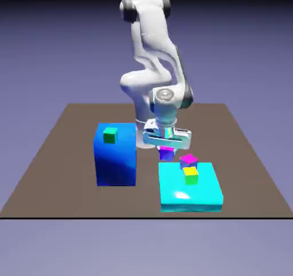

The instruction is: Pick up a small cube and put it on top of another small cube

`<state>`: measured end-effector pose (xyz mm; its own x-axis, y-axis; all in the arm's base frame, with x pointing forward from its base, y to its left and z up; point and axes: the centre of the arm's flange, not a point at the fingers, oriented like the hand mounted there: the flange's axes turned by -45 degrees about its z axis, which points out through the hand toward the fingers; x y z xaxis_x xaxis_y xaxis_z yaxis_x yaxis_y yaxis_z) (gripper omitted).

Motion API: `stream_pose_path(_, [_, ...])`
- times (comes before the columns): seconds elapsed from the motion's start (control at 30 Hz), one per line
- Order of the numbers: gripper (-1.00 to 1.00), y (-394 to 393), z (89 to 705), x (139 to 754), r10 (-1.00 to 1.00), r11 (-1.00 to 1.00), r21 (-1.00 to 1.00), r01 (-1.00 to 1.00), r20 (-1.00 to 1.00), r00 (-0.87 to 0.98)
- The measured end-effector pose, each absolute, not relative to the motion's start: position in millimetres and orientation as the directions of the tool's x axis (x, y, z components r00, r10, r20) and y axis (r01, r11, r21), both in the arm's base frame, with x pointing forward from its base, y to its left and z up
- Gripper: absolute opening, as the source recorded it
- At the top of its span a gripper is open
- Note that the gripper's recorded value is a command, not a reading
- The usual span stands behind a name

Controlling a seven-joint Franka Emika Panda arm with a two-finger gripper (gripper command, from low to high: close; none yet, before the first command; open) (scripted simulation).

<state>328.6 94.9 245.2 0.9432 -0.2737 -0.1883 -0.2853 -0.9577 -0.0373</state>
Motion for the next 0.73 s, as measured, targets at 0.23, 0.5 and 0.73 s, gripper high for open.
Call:
stream_pose_path(0.23, [-1.0,149.5,296.2,371.2,0.178,-0.984,-0.014,0.178,-0.166,0.97])
stream_pose_path(0.5, [-1.0,185.7,310.2,376.5,0.454,-0.886,-0.002,0.464,-0.206,0.867])
stream_pose_path(0.73, [1.0,182.9,270.0,371.2,0.454,-0.886,0.001,0.464,-0.206,0.867])
